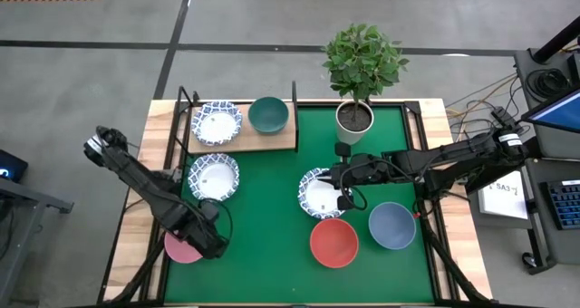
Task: Place and stack bowls onto a shelf
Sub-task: Stack the pink bowl on top of the green bowl
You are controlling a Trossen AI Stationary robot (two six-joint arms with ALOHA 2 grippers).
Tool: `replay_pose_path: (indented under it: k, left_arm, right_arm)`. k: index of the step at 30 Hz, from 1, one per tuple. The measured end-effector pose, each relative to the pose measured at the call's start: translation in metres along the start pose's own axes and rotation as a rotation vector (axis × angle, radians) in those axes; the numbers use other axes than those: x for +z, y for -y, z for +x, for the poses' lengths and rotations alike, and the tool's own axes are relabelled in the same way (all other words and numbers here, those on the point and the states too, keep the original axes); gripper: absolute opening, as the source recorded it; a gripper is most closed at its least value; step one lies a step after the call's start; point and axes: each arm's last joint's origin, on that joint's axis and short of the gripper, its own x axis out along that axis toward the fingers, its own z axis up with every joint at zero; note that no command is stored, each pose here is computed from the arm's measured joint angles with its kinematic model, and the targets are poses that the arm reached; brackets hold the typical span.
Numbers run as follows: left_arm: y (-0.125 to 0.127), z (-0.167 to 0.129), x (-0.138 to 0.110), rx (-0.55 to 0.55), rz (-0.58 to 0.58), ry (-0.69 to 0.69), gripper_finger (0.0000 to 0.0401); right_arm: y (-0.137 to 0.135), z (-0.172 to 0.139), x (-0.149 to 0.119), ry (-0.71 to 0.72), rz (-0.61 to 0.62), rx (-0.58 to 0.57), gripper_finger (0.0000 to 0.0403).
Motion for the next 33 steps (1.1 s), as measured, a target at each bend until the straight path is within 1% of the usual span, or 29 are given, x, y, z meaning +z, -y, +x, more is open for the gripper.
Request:
replay_pose_path:
  k: [2, 7, 11, 15, 17, 20, 21, 25, 27, 30, 33]
  left_arm:
    - [0.005, 0.008, 0.0, 0.019, 0.014, 0.002, 0.0159]
    - [0.01, 0.027, 0.0, 0.105, 0.057, -0.007, 0.0157]
    - [0.013, 0.038, 0.001, 0.15, 0.084, -0.001, 0.0144]
    - [0.015, 0.045, 0.001, 0.173, 0.111, -0.003, 0.011]
    - [0.017, 0.047, 0.0, 0.169, 0.128, -0.028, 0.0081]
    - [0.02, 0.045, -0.002, 0.166, 0.144, -0.077, 0.0023]
    - [0.02, 0.043, -0.002, 0.163, 0.149, -0.087, 0.0012]
    - [0.022, 0.029, -0.007, 0.155, 0.196, -0.088, 0.0007]
    - [0.025, 0.02, -0.01, 0.143, 0.278, -0.102, 0.0003]
    - [0.039, 0.001, -0.021, 0.046, 0.482, -0.127, 0.0003]
    - [0.047, -0.02, -0.027, 0.028, 0.631, -0.074, 0.0002]
  right_arm:
    - [0.0, 0.0, 0.0, 0.004, -0.002, -0.001, 0.0027]
    - [0.0, 0.0, 0.001, 0.013, -0.011, -0.002, 0.0027]
    - [0.0, 0.0, 0.002, 0.022, -0.018, -0.004, 0.0027]
    - [0.0, 0.0, 0.003, 0.025, -0.024, -0.005, 0.0027]
    - [0.0, 0.0, 0.003, 0.025, -0.024, -0.004, 0.0027]
    - [0.0, 0.0, 0.003, 0.025, -0.032, -0.004, 0.0027]
    - [0.0, 0.0, 0.003, 0.026, -0.033, -0.004, 0.0027]
    - [0.0, 0.0, 0.003, 0.026, -0.033, -0.004, 0.0027]
    - [0.0, 0.0, 0.003, 0.026, -0.033, -0.004, 0.0027]
    - [0.0, 0.0, 0.003, 0.026, -0.033, -0.004, 0.0027]
    - [0.0, 0.0, 0.003, 0.026, -0.036, -0.004, 0.0027]
